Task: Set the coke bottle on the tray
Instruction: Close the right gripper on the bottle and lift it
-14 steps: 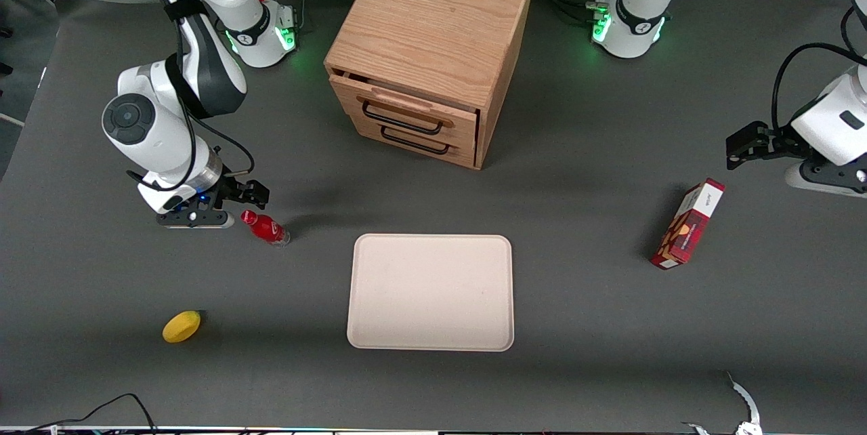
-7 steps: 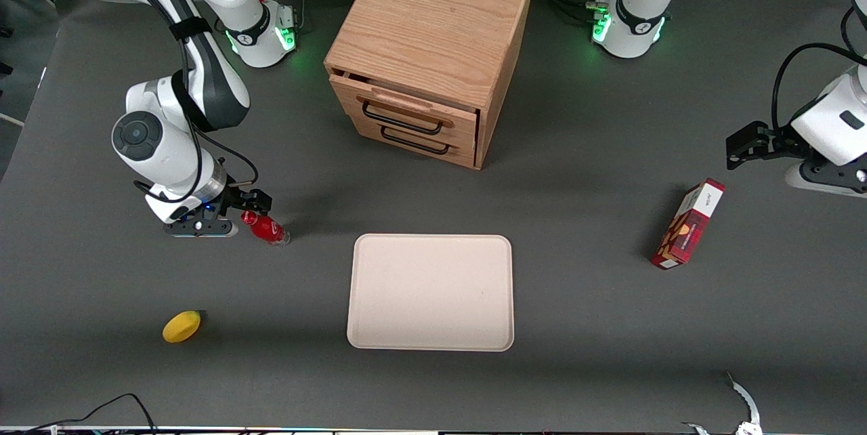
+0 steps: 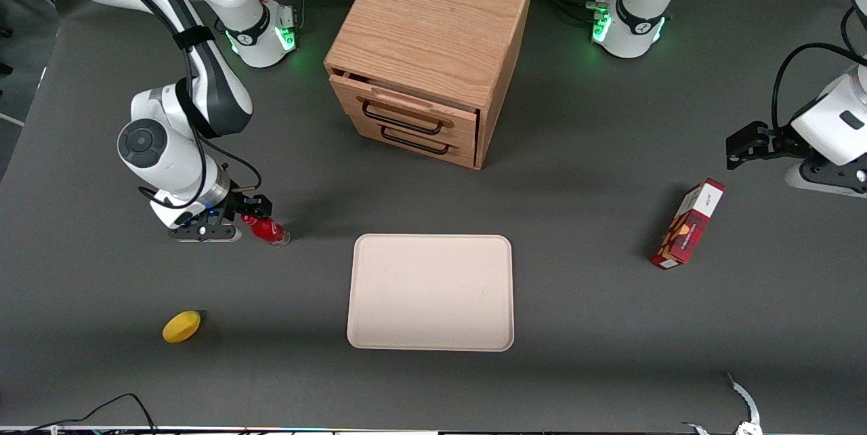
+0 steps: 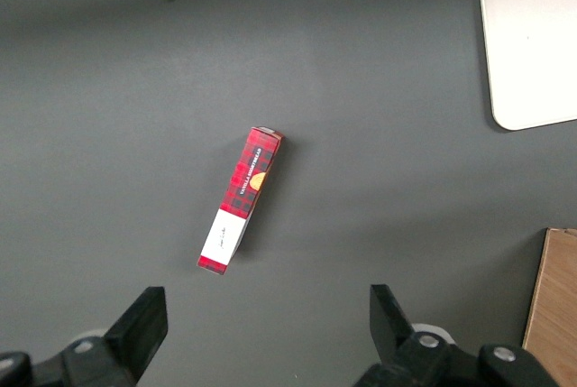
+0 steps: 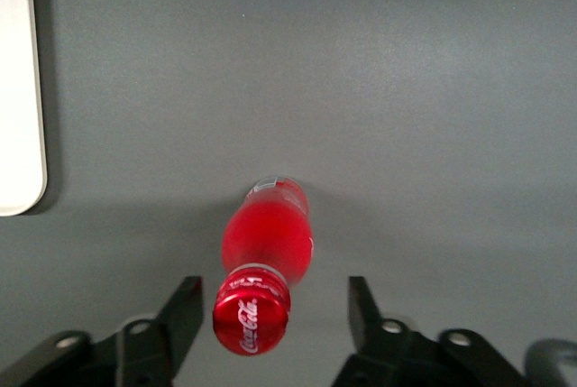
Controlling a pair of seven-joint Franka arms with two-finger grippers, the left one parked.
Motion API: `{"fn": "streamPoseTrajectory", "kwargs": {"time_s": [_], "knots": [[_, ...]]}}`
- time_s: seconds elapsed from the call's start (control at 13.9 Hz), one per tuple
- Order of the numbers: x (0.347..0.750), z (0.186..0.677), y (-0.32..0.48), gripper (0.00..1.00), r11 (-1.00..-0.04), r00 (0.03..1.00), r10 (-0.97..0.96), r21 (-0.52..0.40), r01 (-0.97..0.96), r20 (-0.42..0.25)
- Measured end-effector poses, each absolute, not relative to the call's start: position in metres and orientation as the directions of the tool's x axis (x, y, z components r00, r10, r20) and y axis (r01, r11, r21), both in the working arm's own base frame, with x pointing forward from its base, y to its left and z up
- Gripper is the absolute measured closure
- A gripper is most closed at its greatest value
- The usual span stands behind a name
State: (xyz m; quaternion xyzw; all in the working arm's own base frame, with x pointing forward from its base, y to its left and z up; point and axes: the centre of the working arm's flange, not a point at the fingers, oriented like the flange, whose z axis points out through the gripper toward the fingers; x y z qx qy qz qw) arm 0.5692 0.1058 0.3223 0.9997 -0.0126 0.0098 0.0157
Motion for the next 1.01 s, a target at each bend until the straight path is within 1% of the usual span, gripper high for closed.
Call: {"fn": "streamPoseTrajectory", "kwargs": {"time_s": [0.22, 0.79, 0.94, 1.01], "knots": [[0.57, 0.324, 0.106, 0.68, -0.999, 0.999, -0.025, 0.031, -0.025, 0.024], [0.571, 0.324, 0.106, 0.68, -0.999, 0.999, -0.025, 0.031, -0.025, 0.024], [0.575, 0.33, 0.106, 0.68, -0.999, 0.999, -0.026, 0.03, -0.026, 0.032], [0.578, 0.338, 0.106, 0.68, -0.999, 0.999, -0.028, 0.035, -0.029, 0.022]]}}
